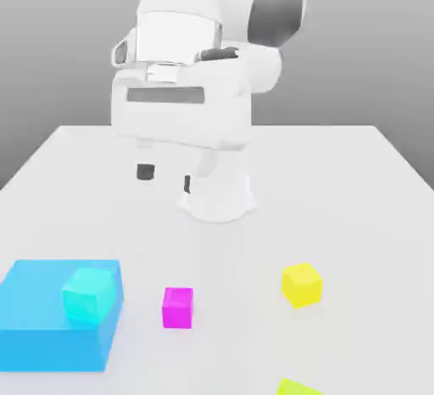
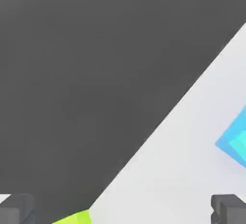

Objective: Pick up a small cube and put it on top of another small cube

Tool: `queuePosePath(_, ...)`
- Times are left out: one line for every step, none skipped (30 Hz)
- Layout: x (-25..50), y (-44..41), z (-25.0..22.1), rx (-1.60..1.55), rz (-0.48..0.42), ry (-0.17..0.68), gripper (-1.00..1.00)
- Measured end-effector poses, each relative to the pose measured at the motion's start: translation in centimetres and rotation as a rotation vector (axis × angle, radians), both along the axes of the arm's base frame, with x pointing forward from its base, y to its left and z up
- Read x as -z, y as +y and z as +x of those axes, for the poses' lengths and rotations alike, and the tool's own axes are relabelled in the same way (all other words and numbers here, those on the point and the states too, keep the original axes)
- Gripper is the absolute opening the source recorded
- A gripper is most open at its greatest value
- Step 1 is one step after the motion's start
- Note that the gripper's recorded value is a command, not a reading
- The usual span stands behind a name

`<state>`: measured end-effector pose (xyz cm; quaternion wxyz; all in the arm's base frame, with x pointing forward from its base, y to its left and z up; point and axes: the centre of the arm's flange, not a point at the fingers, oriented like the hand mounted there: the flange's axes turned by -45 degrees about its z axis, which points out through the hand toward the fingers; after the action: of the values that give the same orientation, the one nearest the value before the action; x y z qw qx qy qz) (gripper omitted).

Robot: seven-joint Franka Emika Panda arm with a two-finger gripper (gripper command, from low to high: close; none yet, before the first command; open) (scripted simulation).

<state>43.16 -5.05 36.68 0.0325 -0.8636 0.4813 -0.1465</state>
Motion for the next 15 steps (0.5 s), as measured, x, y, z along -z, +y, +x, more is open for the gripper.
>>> queuePosePath(1.6, -0.2, -0.3, 0.047, 0.016, 0.020, 0.00)
queuePosePath(3.2, -0.5, -0.7, 0.094, 0.032, 0.040, 0.00)
queuePosePath(4.8, -0.7, -1.2, 0.141, 0.048, 0.061, 0.00)
queuePosePath(6.3, -0.8, -1.7, 0.189, 0.063, 0.081, 0.00)
queuePosePath(7.8, -1.0, -2.3, 0.236, 0.077, 0.101, 0.00)
queuePosePath(9.2, -1.1, -2.9, 0.284, 0.091, 0.121, 0.00)
queuePosePath(10.6, -1.2, -3.6, 0.332, 0.105, 0.142, 0.00)
queuePosePath(12.0, -1.3, -4.3, 0.380, 0.118, 0.162, 0.00)
queuePosePath(13.3, -1.4, -5.1, 0.430, 0.131, 0.182, 0.00)
queuePosePath(14.6, -1.5, -5.9, 0.481, 0.143, 0.202, 0.00)
queuePosePath(15.9, -1.5, -6.8, 0.531, 0.155, 0.223, 0.00)
queuePosePath(17.0, -1.5, -7.4, 0.568, 0.164, 0.238, 0.00)
queuePosePath(17.9, -1.4, -7.6, 0.584, 0.168, 0.245, 0.00)
queuePosePath(18.8, -1.4, -7.7, 0.592, 0.171, 0.249, 0.00)
queuePosePath(19.7, -1.3, -7.7, 0.595, 0.173, 0.250, 0.00)
